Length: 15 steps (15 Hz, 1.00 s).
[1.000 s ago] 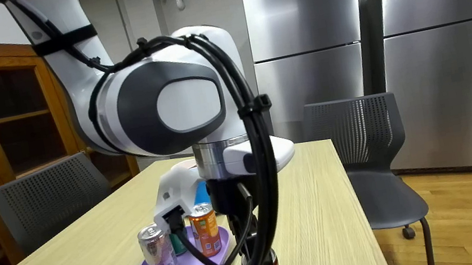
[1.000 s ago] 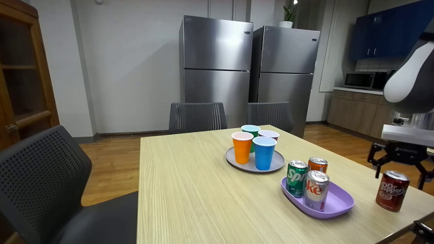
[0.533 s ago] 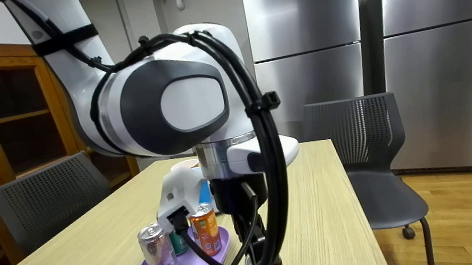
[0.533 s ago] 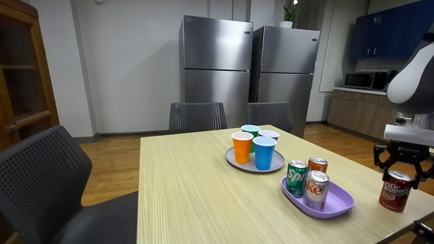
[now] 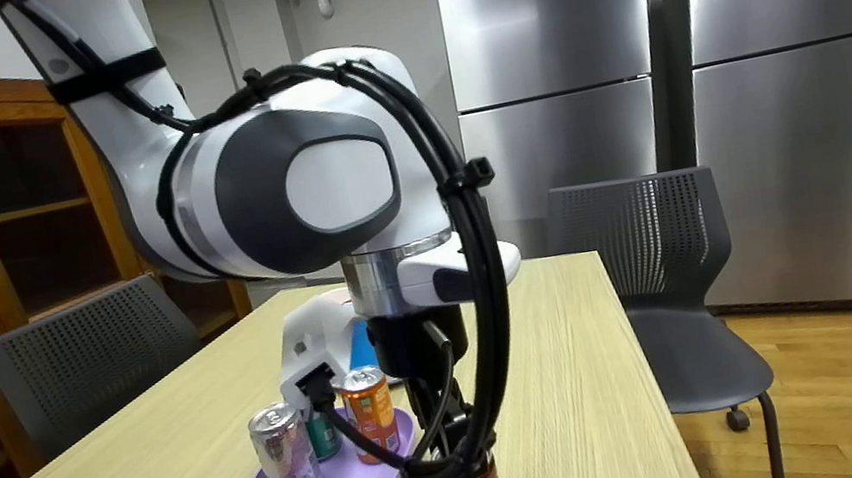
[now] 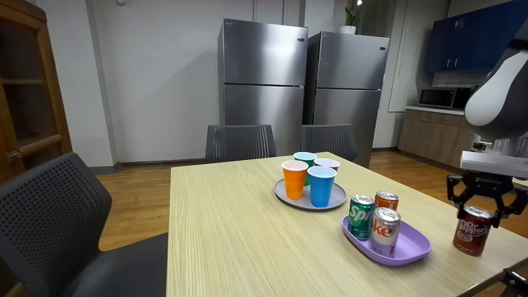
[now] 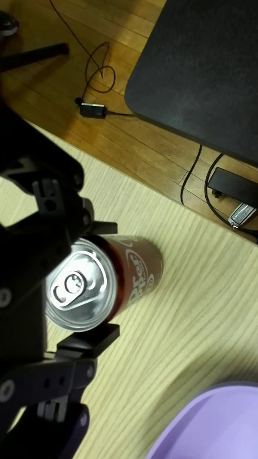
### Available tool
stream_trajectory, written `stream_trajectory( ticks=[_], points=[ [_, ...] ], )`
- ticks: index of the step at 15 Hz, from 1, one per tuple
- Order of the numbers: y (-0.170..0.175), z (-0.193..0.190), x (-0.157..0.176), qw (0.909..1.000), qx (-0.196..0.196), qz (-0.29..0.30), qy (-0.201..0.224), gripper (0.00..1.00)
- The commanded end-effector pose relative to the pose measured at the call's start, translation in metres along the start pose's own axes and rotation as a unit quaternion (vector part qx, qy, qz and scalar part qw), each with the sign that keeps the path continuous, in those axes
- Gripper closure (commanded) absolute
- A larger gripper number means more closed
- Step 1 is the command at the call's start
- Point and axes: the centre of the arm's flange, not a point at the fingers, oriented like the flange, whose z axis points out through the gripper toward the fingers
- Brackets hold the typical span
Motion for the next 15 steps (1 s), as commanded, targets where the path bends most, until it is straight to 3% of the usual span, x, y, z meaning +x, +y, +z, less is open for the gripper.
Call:
stream_trajectory(
  ticks=[1,15],
  points=[
    [0.003,-0.021,-0.037,0.9996,0.007,-0.024,0.014,0.62],
    [-0.045,-0.060,-0.059,0.9910,0.033,-0.124,0.040,0.62]
  ],
)
